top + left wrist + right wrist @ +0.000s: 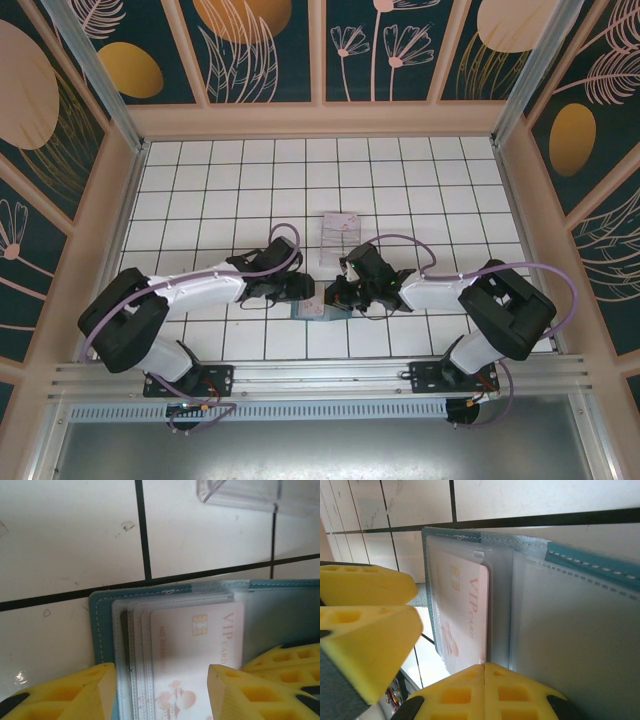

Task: Take the credit cards out of the card holder

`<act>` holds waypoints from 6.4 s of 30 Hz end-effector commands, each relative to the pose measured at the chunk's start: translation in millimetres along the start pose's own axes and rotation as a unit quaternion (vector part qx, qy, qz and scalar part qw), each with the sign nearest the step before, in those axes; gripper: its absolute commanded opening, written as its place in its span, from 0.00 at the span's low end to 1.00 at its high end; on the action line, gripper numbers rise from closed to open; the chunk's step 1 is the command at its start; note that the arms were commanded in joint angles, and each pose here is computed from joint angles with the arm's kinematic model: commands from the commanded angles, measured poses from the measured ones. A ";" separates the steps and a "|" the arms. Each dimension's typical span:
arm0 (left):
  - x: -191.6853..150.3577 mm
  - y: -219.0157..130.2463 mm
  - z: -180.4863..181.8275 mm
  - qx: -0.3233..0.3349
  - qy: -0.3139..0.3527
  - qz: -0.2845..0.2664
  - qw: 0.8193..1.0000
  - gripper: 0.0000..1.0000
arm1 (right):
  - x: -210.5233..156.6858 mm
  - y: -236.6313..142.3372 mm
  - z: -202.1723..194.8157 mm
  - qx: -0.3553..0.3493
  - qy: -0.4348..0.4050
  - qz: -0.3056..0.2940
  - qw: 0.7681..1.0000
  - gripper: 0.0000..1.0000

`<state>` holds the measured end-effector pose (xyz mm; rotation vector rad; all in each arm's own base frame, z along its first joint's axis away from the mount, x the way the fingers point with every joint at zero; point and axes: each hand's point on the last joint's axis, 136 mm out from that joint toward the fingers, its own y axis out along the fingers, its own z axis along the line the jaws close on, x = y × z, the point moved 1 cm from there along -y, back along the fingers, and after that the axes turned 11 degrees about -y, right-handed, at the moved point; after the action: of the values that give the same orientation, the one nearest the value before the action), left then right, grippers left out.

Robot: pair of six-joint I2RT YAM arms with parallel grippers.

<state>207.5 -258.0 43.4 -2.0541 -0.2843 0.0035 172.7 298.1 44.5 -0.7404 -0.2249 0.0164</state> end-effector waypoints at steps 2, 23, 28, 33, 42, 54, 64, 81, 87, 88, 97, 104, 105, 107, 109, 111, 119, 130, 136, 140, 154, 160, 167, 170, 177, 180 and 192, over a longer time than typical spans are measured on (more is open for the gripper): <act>-4.5 7.6 6.2 0.023 0.017 0.013 1.000 0.52 | 1.8 -3.4 4.2 0.010 -0.005 -0.006 1.000 0.00; -7.6 18.4 37.8 0.093 0.021 0.015 0.995 0.42 | 2.7 -16.0 -7.1 -0.023 -0.001 -0.014 1.000 0.00; -7.8 18.9 37.8 0.093 0.020 0.015 0.995 0.42 | 1.2 -17.6 -10.9 -0.026 0.000 -0.014 1.000 0.00; -8.0 20.2 37.2 0.093 0.021 0.018 0.995 0.42 | 1.7 -14.1 -9.9 -0.015 0.005 -0.012 1.000 0.06; -9.3 22.3 37.1 0.092 0.020 0.022 0.995 0.42 | 2.8 -6.8 -7.2 -0.002 0.007 -0.007 1.000 0.20; -10.5 22.4 37.8 0.091 0.019 0.025 0.995 0.40 | -2.6 0.2 -20.8 -0.021 0.018 0.005 1.000 0.23; -11.2 23.3 38.3 0.090 0.016 0.027 0.995 0.39 | 1.6 3.7 -13.6 -0.002 0.014 0.001 1.000 0.22; -11.2 22.3 40.1 0.094 0.016 0.025 0.995 0.39 | 0.4 1.0 -15.8 -0.009 0.014 0.002 1.000 0.07; -11.7 22.3 40.6 0.095 0.017 0.025 0.995 0.39 | -2.4 -9.2 -22.4 -0.024 0.012 -0.002 1.000 0.05; -11.1 22.2 40.1 0.095 0.017 0.025 0.995 0.39 | -3.0 -11.0 -24.4 -0.027 0.013 -0.003 1.000 0.05; -10.9 21.7 41.5 0.098 0.016 0.024 0.995 0.39 | -3.5 -28.7 -31.2 -0.041 0.008 -0.013 0.999 0.05; -9.7 21.0 38.8 0.096 0.017 0.022 0.995 0.39 | -2.5 -43.4 -23.3 -0.034 -0.026 -0.012 0.999 0.04; -9.3 20.9 38.2 0.095 0.017 0.022 0.995 0.39 | -1.0 -46.3 -21.1 -0.035 -0.034 -0.014 0.999 0.04; -8.8 20.6 38.0 0.094 0.017 0.021 0.995 0.39 | 3.1 -52.4 -17.8 -0.038 -0.049 -0.020 0.998 0.04; -8.8 20.1 36.7 0.092 0.017 0.021 0.995 0.39 | 9.0 -60.7 -11.7 -0.039 -0.069 -0.029 0.996 0.04; -7.3 18.4 35.5 0.092 0.017 0.017 0.995 0.39 | 15.2 -69.1 -5.7 -0.043 -0.092 -0.038 0.994 0.03; -1.3 11.4 28.3 0.084 0.018 0.002 0.996 0.39 | 36.5 -96.7 1.3 -0.107 -0.221 -0.037 0.969 0.01; 2.1 7.9 22.9 0.079 0.023 -0.004 0.997 0.39 | 80.6 -135.9 42.0 -0.160 -0.510 -0.047 0.844 0.00; 5.3 5.8 18.4 0.079 0.031 -0.005 0.996 0.39 | 103.2 -146.3 38.9 -0.223 -0.601 -0.002 0.767 0.00; 5.9 5.7 17.7 0.081 0.035 -0.006 0.996 0.39 | 114.6 -148.0 37.4 -0.241 -0.638 0.032 0.731 0.00; 0.5 4.7 7.6 0.043 0.020 0.005 0.999 0.38 | 166.9 -130.5 15.3 -0.255 -0.669 0.117 0.688 0.00; -9.5 7.3 6.7 0.025 0.007 0.020 0.999 0.38 | 188.8 -114.6 6.2 -0.254 -0.676 0.144 0.676 0.00; -10.6 2.6 9.0 0.021 -0.004 0.014 1.000 0.39 | 207.3 -100.7 -5.3 -0.259 -0.678 0.181 0.663 0.00; -9.7 0.8 6.2 0.015 -0.005 0.011 1.000 0.40 | 207.8 -95.8 -10.3 -0.254 -0.679 0.202 0.659 0.00; -9.7 0.3 7.7 0.016 -0.006 0.009 1.000 0.41 | 200.8 -86.6 -21.3 -0.236 -0.671 0.241 0.660 0.00; -9.6 1.0 8.5 0.018 -0.005 0.010 1.000 0.42 | 196.6 -82.0 -24.1 -0.225 -0.669 0.252 0.662 0.00; -11.1 1.7 11.2 0.020 -0.004 0.011 1.000 0.43 | 189.6 -64.3 -26.6 -0.200 -0.670 0.268 0.663 0.00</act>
<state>198.2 -250.8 33.3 -2.0046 -0.2628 0.0267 366.1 248.2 105.3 -1.1417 -1.4773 1.1228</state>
